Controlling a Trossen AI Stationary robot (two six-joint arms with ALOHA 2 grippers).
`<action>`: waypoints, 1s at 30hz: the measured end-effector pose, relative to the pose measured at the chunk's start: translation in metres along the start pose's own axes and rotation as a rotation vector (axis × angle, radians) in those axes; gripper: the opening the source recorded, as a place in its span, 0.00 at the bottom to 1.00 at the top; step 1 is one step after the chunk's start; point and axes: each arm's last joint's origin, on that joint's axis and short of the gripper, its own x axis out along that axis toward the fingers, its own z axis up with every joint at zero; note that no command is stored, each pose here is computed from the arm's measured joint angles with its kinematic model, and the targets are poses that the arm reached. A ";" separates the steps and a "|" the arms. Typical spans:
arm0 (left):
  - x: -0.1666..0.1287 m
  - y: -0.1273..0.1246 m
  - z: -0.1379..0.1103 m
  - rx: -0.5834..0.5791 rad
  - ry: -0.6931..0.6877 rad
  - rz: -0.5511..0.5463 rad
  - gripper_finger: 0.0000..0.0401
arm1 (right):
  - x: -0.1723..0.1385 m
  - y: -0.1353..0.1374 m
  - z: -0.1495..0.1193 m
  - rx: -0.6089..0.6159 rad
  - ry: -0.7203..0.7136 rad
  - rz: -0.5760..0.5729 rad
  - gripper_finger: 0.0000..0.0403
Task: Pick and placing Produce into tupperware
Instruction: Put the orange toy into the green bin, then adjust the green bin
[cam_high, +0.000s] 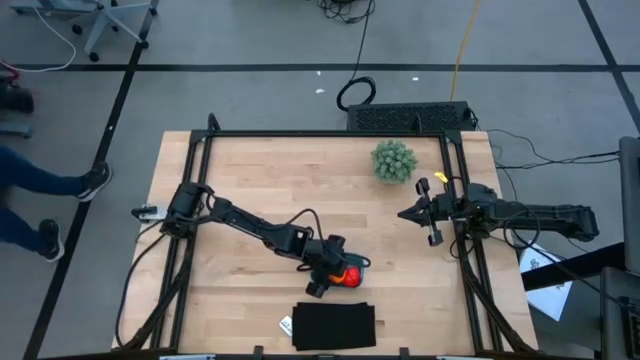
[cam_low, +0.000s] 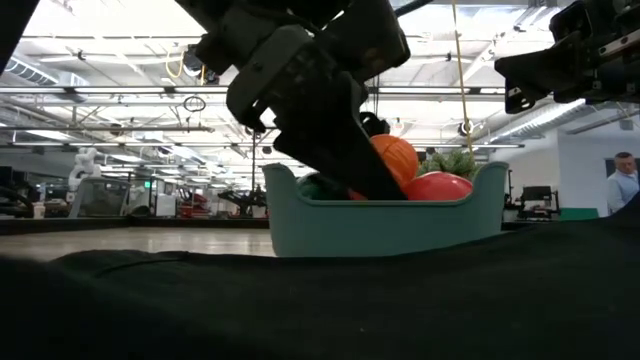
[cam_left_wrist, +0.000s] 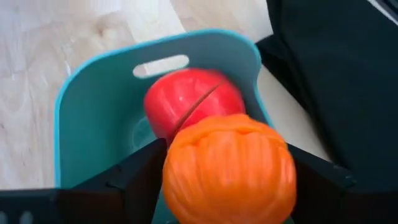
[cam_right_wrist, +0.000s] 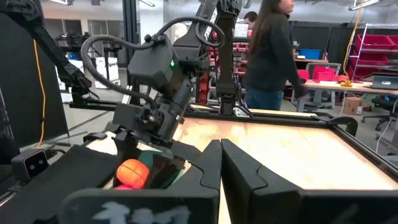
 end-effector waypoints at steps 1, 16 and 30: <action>0.000 0.000 0.000 0.002 0.002 -0.001 0.72 | 0.000 0.000 0.000 -0.002 0.000 0.000 0.00; 0.000 -0.002 0.002 0.038 -0.028 -0.042 0.87 | 0.000 0.000 0.000 -0.009 0.000 -0.004 0.00; -0.035 -0.003 0.024 0.082 -0.098 -0.020 0.88 | 0.000 0.000 0.000 -0.009 -0.001 -0.004 0.00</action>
